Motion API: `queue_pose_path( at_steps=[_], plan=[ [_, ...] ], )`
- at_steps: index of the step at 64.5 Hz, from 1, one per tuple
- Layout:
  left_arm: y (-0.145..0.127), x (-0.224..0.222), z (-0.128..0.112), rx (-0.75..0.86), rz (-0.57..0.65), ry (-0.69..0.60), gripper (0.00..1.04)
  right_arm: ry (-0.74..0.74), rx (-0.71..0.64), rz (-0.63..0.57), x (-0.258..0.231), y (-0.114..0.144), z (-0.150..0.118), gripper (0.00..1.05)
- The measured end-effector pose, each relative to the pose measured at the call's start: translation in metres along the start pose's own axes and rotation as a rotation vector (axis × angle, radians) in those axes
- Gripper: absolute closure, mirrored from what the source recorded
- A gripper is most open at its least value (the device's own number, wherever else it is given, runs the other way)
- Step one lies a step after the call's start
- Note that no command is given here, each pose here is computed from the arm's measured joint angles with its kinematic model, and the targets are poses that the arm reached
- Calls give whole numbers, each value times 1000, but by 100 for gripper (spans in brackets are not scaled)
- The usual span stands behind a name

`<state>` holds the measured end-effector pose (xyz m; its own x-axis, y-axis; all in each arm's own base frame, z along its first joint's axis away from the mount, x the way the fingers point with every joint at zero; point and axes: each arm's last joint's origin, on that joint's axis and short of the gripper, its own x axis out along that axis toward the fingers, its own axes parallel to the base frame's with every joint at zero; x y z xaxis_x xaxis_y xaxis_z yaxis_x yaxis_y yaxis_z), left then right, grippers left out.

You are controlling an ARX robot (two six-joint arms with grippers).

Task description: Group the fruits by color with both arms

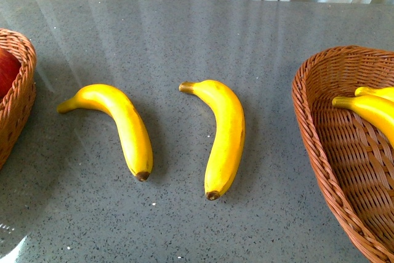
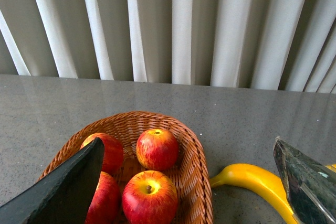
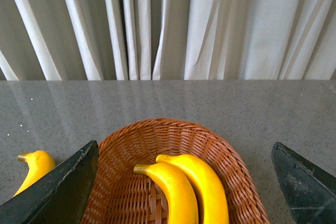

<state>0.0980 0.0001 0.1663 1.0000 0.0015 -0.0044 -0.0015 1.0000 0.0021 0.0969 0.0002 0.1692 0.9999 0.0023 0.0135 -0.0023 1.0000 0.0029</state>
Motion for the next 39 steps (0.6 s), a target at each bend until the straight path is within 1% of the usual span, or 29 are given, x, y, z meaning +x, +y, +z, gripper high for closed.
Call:
queue_pose_path(
  at_steps=[22,24,26,27,28,31,35,39],
  plan=[
    [0,0,0,0,0,0,9,3,1,4,0,0,0,9],
    [0,0,0,0,0,0,9,71,16,54,0,0,-1,9],
    [0,0,0,0,0,0,9,216,49,125,1,0,-1,9],
    [0,0,0,0,0,0,9,252,59,140,1,0,-1,9],
    [0,0,0,0,-1,0,9,320,76,165,2,0,-2,9],
    [0,0,0,0,0,0,9,423,106,214,4,1,-4,9],
    [0,0,0,0,0,0,9,451,109,238,9,1,-4,9],
    [0,0,0,0,0,0,9,430,86,238,18,-1,3,9]
  ],
)
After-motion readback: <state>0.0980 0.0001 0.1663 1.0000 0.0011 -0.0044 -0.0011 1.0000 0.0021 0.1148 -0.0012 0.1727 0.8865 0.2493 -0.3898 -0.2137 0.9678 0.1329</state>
